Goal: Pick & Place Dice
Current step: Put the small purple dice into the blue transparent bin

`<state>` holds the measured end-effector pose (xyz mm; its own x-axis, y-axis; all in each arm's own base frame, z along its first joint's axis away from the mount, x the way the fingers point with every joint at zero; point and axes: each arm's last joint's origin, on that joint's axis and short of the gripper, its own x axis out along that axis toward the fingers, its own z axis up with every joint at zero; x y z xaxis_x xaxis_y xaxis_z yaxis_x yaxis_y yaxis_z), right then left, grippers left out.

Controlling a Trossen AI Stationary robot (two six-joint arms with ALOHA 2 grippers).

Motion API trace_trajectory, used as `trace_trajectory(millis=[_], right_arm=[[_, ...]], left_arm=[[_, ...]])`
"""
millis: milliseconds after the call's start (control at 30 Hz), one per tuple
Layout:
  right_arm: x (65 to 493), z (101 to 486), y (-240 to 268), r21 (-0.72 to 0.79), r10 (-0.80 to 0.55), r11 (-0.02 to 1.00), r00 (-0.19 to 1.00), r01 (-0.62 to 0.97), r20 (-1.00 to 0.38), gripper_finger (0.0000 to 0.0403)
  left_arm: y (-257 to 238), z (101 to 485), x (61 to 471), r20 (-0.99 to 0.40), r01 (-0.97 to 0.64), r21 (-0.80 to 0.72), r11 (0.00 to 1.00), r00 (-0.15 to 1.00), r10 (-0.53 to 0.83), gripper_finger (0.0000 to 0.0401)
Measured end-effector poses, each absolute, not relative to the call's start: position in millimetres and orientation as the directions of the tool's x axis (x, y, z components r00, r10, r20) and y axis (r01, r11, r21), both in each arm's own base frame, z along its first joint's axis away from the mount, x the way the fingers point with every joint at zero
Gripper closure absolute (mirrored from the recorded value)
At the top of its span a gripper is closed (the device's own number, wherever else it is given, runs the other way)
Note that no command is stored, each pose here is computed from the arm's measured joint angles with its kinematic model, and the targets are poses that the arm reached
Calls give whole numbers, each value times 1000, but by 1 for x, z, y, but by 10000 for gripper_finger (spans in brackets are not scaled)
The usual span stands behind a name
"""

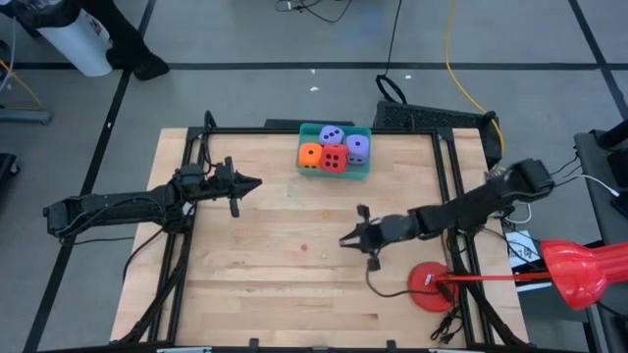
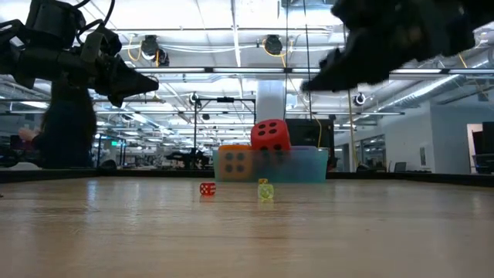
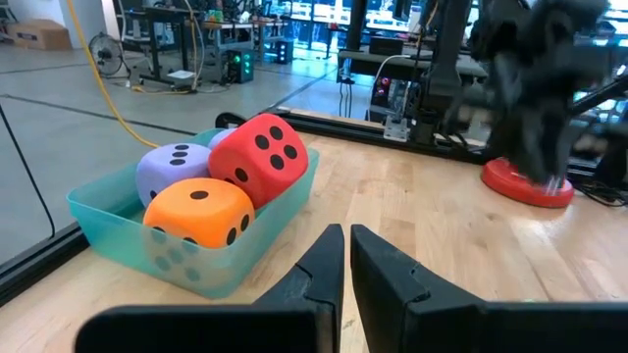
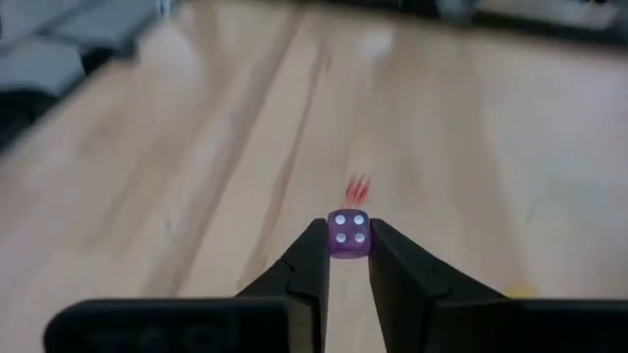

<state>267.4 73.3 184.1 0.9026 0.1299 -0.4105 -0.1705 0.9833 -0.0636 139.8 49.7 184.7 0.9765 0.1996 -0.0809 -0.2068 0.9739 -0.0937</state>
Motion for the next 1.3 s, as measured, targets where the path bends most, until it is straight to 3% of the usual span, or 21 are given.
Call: trace_trajectory(millis=[200, 633, 867, 1300], right_arm=[[242, 240, 62, -92, 128, 984, 968, -150, -215, 343], [172, 297, 21, -124, 11, 992, 998, -19, -64, 348], [143, 304, 10, -121, -37, 992, 998, 31, -42, 343], [104, 270, -2, -108, -115, 987, 993, 118, 35, 340]], left_arm=[[50, 185, 140, -81, -207, -94, 974, 977, 200, 370], [50, 185, 140, -80, -207, -93, 974, 977, 200, 370], [50, 185, 140, -80, -207, -92, 974, 977, 200, 370], [50, 185, 140, -80, -207, -91, 974, 977, 200, 370]])
